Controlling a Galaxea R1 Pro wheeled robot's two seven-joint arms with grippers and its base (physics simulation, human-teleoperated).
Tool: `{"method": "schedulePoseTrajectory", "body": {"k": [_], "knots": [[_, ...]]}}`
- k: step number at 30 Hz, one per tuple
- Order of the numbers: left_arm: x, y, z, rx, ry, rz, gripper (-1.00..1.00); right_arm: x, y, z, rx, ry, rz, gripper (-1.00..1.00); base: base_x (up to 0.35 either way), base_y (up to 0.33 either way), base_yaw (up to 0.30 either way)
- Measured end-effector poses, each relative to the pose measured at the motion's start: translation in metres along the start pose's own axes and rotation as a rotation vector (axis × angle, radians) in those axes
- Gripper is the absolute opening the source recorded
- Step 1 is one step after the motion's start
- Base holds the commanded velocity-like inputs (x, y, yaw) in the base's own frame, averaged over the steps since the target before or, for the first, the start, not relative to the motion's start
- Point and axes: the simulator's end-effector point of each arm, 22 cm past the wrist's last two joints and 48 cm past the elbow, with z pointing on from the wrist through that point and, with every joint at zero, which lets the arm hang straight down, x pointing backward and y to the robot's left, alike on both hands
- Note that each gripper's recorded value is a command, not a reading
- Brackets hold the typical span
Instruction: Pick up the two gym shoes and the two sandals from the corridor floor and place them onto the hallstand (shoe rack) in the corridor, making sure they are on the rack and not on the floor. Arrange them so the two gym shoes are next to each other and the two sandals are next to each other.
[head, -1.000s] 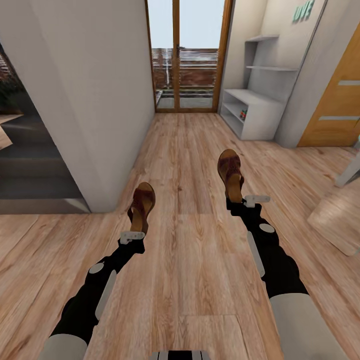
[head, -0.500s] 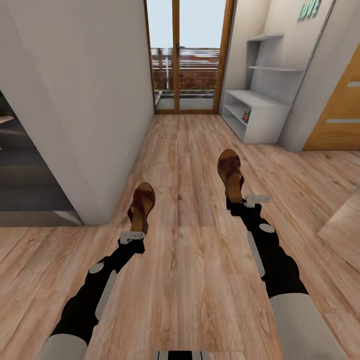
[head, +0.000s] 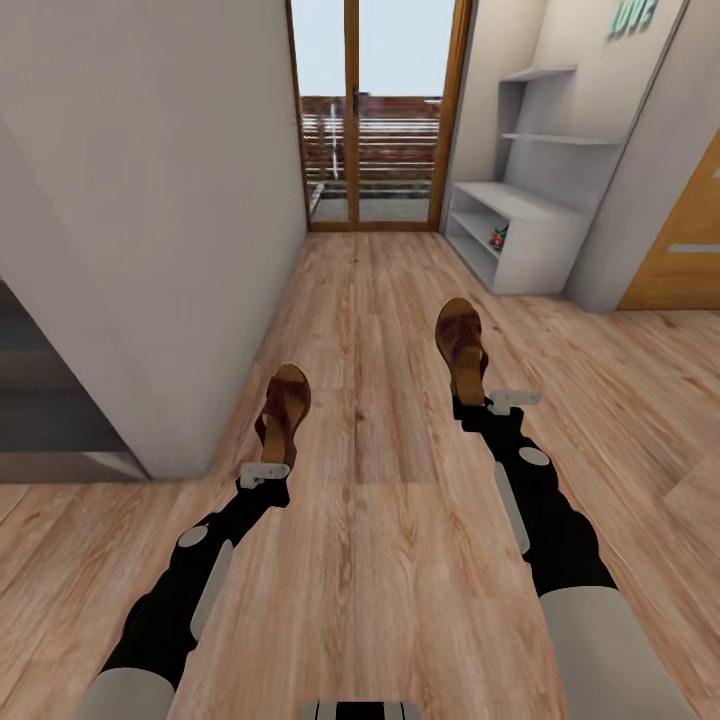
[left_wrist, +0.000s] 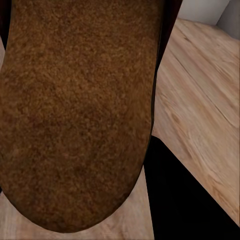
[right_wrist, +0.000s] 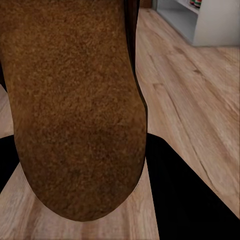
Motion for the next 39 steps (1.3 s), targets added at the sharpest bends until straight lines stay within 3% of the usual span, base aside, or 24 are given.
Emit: {"method": "schedulePoseTrajectory", "body": {"k": [39], "knots": [[-0.027, -0.006, -0.008, 0.006, -0.043, 0.015, -1.0, -0.031, 0.0, -0.012, -0.001, -0.046, 0.002, -1.0, 0.348, 0.0, 0.0]]}}
